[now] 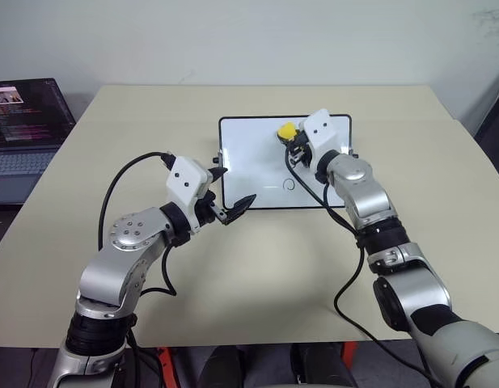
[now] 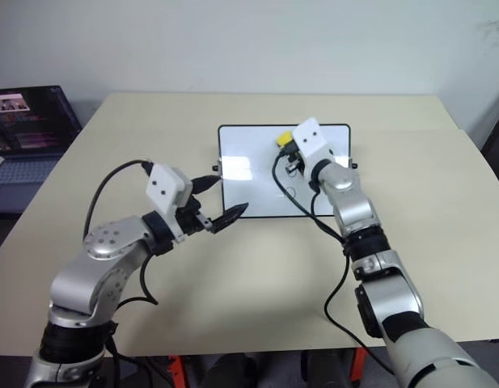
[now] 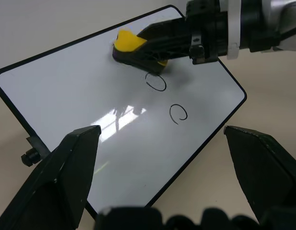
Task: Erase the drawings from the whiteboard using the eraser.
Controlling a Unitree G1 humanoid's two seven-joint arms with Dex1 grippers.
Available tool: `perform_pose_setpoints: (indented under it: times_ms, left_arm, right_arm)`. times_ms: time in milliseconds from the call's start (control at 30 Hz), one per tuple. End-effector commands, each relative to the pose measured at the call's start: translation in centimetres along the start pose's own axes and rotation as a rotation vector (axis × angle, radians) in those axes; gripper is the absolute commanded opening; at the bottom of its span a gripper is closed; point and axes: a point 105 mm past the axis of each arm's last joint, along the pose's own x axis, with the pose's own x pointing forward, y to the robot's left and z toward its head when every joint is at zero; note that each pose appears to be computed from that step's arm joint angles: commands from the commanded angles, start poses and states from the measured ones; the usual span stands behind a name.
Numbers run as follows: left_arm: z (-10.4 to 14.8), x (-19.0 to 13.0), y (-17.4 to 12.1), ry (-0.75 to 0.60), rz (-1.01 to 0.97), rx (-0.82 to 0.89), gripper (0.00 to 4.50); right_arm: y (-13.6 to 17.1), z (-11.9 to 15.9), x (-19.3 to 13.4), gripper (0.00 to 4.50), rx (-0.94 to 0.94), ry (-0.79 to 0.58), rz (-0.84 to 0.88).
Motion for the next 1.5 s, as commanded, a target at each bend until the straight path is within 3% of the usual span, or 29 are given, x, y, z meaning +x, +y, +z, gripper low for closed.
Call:
perform_pose_setpoints:
  times_ms: [33,333,867,1133,1500]
  left_arm:
    - [1.4,-0.5,0.1,-0.045,0.013,0.038,4.5]
    - [1.3,-0.5,0.0,-0.044,0.01,0.036,4.5]
    - [1.4,0.0,0.0,-0.054,-0.003,0.04,4.5]
    - [1.4,-0.1,0.0,-0.052,0.001,0.042,4.5]
    - [1.5,-0.2,0.1,-0.051,0.009,0.046,4.5]
  right_arm:
    - [1.3,-1.7,-0.3,1.1,0.005,0.059,0.043]
    - [1.1,-1.5,-1.1,1.1,0.007,0.057,0.045]
    - [-2.7,3.7,-0.9,1.1,-0.041,-0.074,-0.074]
    - [-2.7,3.2,0.4,1.1,-0.051,-0.078,-0.098]
    - [-0.2,1.8,2.3,1.1,-0.045,-0.063,-0.047]
